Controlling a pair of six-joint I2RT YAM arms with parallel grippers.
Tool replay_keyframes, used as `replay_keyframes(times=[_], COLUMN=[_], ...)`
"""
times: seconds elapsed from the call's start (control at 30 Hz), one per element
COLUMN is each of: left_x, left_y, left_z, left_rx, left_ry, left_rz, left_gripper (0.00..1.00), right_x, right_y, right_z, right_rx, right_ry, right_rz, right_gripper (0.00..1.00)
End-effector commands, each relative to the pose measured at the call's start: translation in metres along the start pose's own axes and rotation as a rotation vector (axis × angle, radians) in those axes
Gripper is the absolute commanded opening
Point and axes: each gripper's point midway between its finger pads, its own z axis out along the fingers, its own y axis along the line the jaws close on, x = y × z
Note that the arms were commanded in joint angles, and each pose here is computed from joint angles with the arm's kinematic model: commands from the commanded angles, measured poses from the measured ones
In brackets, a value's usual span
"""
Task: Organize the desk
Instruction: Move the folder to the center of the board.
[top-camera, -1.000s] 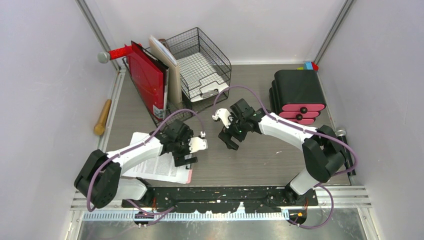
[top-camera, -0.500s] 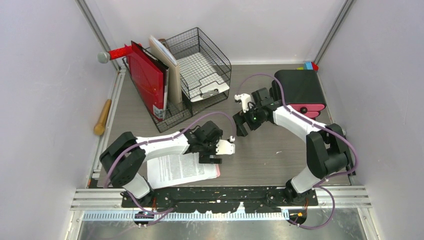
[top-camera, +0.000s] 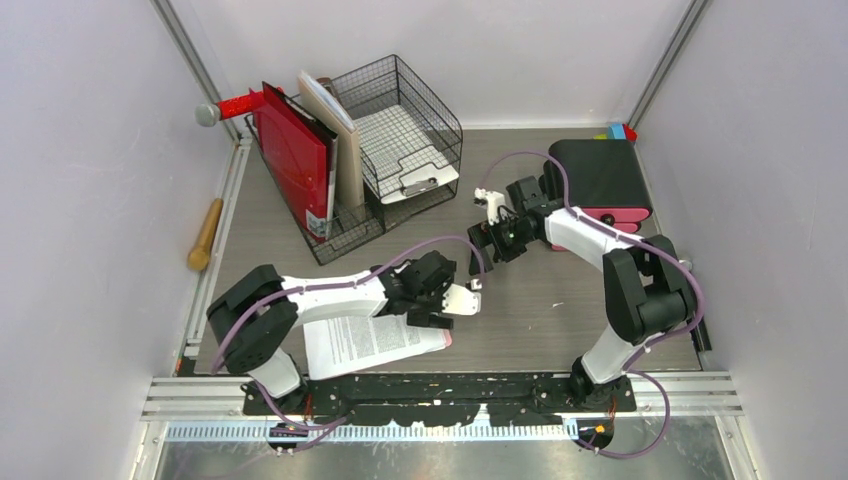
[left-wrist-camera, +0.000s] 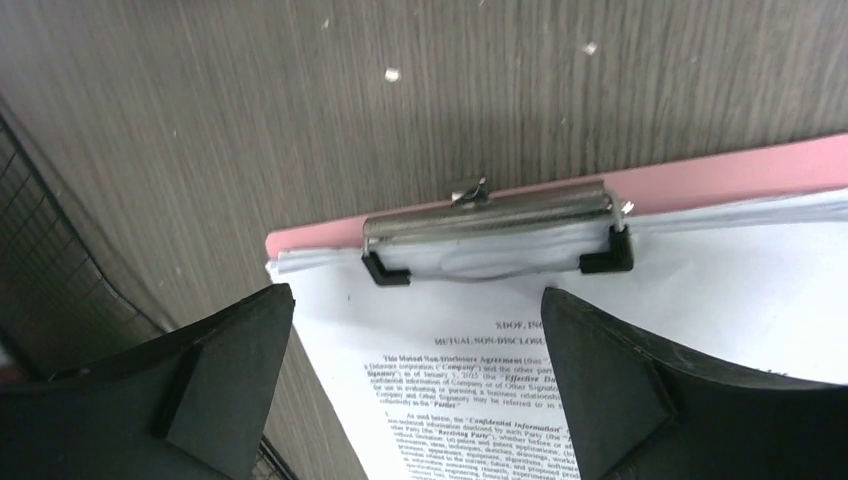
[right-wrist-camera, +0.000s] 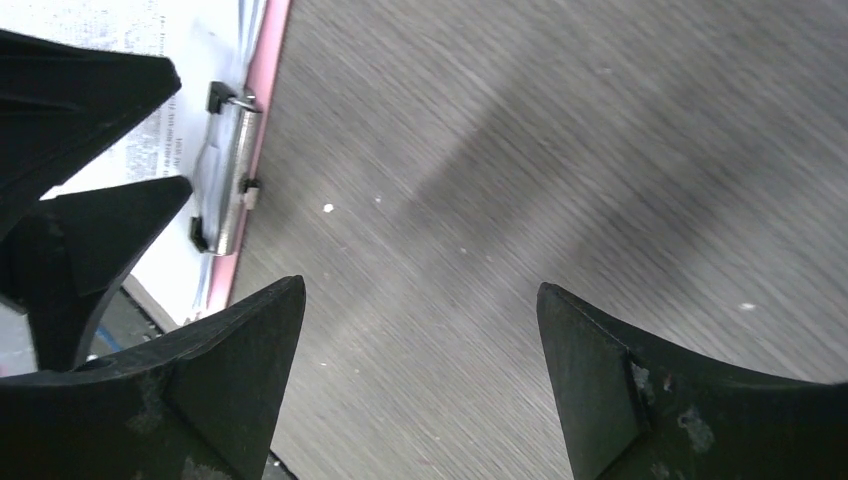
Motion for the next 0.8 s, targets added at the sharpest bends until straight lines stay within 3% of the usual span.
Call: replay_keyframes(times=[0.0, 0.23, 0.43, 0.53, 0.63, 0.77], left_x=[0.010, 0.024, 0.088, 0.127, 0.149, 0.185], left_y=[0.019, 0.031, 0.024, 0.014, -0.004, -0.027], left_z=[-0.018, -0.065, -0.104, -0.124, -0.138, -0.148], left_rx=[-0.131, -0.198, -0.148, -0.138, -0.116, -0.088], left_ry=[0.010, -0.016, 0.034, 0.086, 0.115, 0.233], left_rz=[-0.005, -0.053, -0.242, -0.320, -0.317, -0.285], left_gripper=[1.00, 1.00, 1.00, 1.00, 1.00, 1.00], right_x=[-0.012, 0.007, 0.021, 0.043, 0.068, 0.070], right_y=[0.026, 0.050, 0.059, 0.068, 0.075, 0.081], right_z=[0.004, 0.009, 0.004, -0.005, 0.000, 0.016], right_rx=[-0.162, -0.342, -0.415, -0.470, -0.484, -0.473], right_ry=[-0.030, 0.042, 0.099, 0.210, 0.337, 0.388], right_rz=[0.045, 0.080, 0.029, -0.073, -0.157, -0.173], right_gripper=[0.92, 0.86, 0.85, 0.85, 0.85, 0.84])
